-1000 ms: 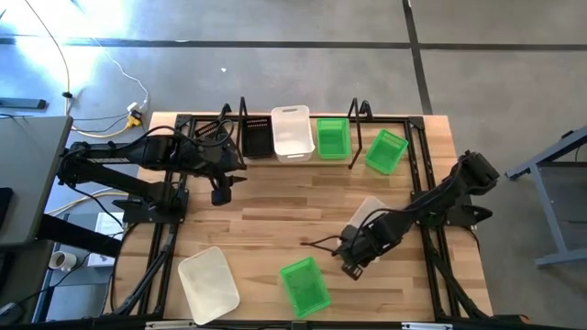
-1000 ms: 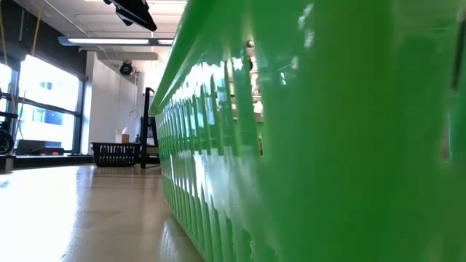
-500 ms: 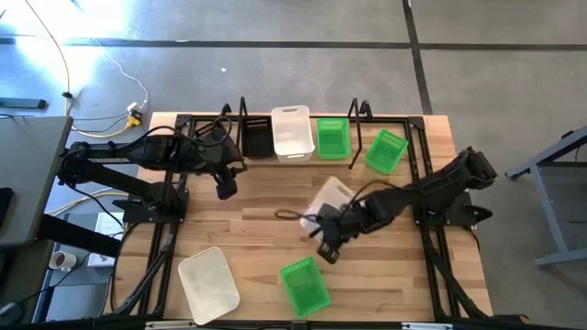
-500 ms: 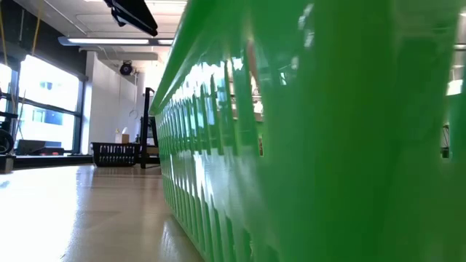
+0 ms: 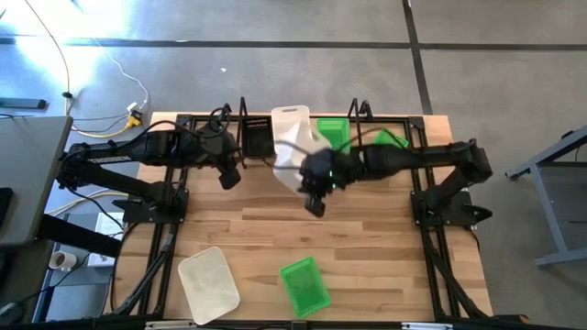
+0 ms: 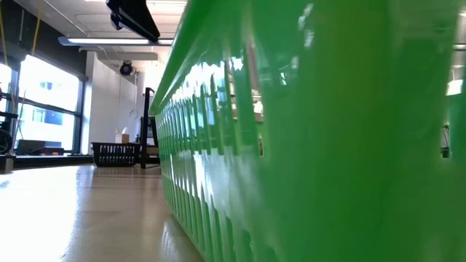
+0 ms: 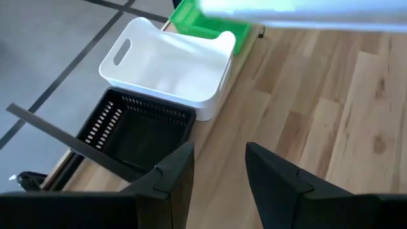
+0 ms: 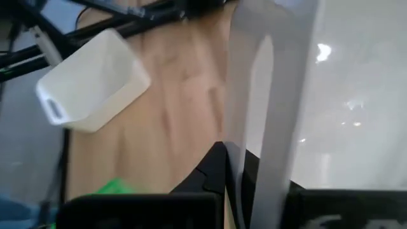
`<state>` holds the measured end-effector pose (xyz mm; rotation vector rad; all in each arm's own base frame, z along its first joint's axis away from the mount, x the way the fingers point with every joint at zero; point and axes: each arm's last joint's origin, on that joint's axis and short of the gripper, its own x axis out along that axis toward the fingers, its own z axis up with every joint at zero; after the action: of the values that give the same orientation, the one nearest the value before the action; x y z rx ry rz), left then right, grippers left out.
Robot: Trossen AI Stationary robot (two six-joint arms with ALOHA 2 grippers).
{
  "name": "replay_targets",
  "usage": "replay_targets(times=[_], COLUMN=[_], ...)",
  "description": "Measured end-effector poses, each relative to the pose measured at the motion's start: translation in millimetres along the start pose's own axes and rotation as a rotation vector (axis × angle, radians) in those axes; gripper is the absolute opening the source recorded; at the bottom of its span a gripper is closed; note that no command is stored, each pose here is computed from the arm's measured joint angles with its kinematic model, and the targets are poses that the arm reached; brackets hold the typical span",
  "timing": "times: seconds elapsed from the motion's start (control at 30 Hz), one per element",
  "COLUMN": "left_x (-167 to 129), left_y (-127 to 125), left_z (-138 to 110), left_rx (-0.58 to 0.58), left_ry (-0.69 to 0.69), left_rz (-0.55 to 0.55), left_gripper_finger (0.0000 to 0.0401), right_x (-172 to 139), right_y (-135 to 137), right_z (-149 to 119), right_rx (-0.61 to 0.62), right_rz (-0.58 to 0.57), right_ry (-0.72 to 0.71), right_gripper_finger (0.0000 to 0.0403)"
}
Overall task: Stack baskets on shelf by color
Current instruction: Stack the top right white bin on top of the white bin on the shelf
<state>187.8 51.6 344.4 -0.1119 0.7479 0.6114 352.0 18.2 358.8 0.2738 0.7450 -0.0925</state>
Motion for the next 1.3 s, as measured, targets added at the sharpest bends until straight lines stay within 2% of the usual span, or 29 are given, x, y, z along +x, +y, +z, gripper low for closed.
replay_targets(times=[0.27,0.4,0.57,0.77,1.0,1.3], left_x=[2,3,4,5,5,5], left_y=[6,9,13,15,16,16], left_z=[1,1,2,2,2,2], left_rx=[-0.026,-0.034,-0.046,-0.056,-0.058,-0.066], left_ry=[0.004,0.006,0.007,0.009,0.01,0.008], left_rz=[0.023,0.033,0.05,0.06,0.066,0.071], left_gripper_finger=[0.0131,0.0131,0.0131,0.0131,0.0131,0.0131], right_x=[-17,-26,-33,-27,3,30], right_y=[-55,-82,-113,-136,-144,-149], right_z=[30,39,43,40,30,21], right_rx=[-0.199,-0.288,-0.352,-0.422,-0.528,-0.532], right_rz=[-0.174,-0.279,-0.351,-0.367,-0.33,-0.299], right_ry=[-0.085,-0.095,-0.077,0.008,0.156,0.259], right_gripper_finger=[0.0,0.0,0.0,0.0,0.0,0.0])
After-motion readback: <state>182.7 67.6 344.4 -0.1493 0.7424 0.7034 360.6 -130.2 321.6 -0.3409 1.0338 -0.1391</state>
